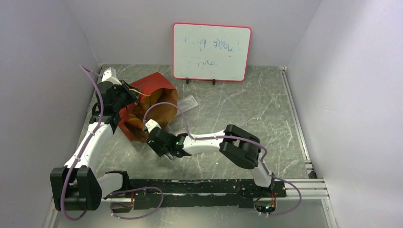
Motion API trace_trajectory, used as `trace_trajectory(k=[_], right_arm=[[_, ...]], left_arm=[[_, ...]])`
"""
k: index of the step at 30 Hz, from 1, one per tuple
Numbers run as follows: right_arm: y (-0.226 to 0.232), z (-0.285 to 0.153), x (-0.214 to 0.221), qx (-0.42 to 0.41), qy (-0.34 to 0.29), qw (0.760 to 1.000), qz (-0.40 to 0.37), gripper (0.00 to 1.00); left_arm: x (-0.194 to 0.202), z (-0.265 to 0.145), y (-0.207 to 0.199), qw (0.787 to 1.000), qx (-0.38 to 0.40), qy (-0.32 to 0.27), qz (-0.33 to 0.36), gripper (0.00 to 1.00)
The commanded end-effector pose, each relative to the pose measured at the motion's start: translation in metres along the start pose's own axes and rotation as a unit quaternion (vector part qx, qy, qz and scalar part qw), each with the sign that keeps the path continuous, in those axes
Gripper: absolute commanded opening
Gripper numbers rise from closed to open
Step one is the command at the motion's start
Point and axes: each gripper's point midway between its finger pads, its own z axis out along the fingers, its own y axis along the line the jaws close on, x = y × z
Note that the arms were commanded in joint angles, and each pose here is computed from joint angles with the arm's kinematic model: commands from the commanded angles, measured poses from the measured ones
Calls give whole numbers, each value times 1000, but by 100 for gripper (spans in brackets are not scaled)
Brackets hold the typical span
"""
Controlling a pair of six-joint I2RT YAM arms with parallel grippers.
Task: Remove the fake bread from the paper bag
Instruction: Pick up the clamp at the center of the board, then take out the fake bread from the paper bag.
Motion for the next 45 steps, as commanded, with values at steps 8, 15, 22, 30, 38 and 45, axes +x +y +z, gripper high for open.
trace_trajectory(k=[8, 15, 22, 30, 38, 45], right_arm=[[6, -2, -9, -18, 4, 1000, -5, 39], [8, 11, 3, -21, 17, 1000, -6, 58], [6, 10, 4, -20, 19, 1000, -10, 48], [6, 3, 5, -24, 32, 999, -2, 6], [2, -26, -13, -20, 19, 999, 16, 0], [1, -43, -15, -26, 25, 999, 26, 0]], left_arm=[[-14, -5, -7, 1000, 3, -23, 7, 10], [-17, -6, -9, 1000, 3, -24, 10, 10], [-16, -4, -9, 1000, 3, -22, 8, 10], [-18, -5, -10, 1000, 3, -25, 12, 10], [-21, -7, -7, 999, -8, -33, 14, 10], [-28, -8, -7, 999, -15, -41, 15, 10]])
